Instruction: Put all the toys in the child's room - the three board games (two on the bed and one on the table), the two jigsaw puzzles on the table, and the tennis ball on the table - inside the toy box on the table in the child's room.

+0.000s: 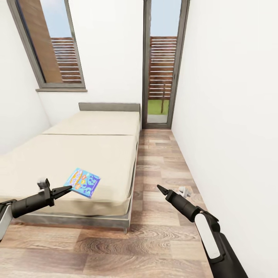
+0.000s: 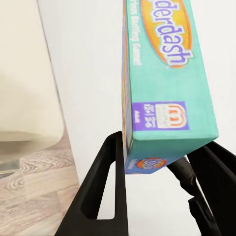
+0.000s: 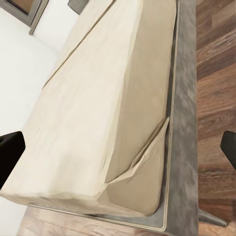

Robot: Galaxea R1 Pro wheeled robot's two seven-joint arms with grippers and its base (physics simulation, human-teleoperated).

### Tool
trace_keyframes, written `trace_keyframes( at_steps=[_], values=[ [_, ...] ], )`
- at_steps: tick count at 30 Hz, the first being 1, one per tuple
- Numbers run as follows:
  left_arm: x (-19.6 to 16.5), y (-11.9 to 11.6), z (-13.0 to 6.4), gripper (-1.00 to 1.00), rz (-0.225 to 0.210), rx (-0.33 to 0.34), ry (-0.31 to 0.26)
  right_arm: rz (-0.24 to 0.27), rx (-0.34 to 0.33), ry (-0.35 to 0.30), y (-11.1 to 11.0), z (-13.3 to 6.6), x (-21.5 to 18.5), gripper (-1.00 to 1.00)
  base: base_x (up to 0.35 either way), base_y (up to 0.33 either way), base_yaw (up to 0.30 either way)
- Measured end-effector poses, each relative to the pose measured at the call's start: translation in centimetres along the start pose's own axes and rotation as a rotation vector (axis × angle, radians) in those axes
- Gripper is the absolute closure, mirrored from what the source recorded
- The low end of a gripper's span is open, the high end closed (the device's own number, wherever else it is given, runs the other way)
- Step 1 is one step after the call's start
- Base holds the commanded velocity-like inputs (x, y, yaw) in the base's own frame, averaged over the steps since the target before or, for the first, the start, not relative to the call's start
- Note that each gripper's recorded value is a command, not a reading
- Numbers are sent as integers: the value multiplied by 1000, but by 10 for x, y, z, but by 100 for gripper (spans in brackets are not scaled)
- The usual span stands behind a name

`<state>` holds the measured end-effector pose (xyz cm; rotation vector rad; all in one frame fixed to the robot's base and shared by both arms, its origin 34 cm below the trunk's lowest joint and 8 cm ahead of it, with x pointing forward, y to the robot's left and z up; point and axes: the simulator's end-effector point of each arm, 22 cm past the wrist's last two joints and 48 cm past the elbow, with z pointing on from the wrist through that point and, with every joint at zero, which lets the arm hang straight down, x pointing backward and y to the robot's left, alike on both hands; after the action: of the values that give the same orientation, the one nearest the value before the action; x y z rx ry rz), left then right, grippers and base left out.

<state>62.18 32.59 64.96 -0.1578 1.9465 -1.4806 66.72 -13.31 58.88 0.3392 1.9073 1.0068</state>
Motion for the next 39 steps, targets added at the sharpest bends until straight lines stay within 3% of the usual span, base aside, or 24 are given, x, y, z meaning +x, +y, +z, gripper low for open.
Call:
trace_keyframes(
  at_steps=[9, 32, 39],
  values=[
    [-21, -13, -15, 100, 6, -31, -3, 1, 0, 0, 14, -1, -15, -100, 0, 0, 0],
    [-54, -53, -17, 100, 2, -33, -7, 1, 4, 0, 46, -3, -48, -100, 0, 0, 0],
    [-69, -64, -27, 100, 14, -52, -10, 0, 6, -1, 57, -5, -59, -100, 0, 0, 0]
  ],
)
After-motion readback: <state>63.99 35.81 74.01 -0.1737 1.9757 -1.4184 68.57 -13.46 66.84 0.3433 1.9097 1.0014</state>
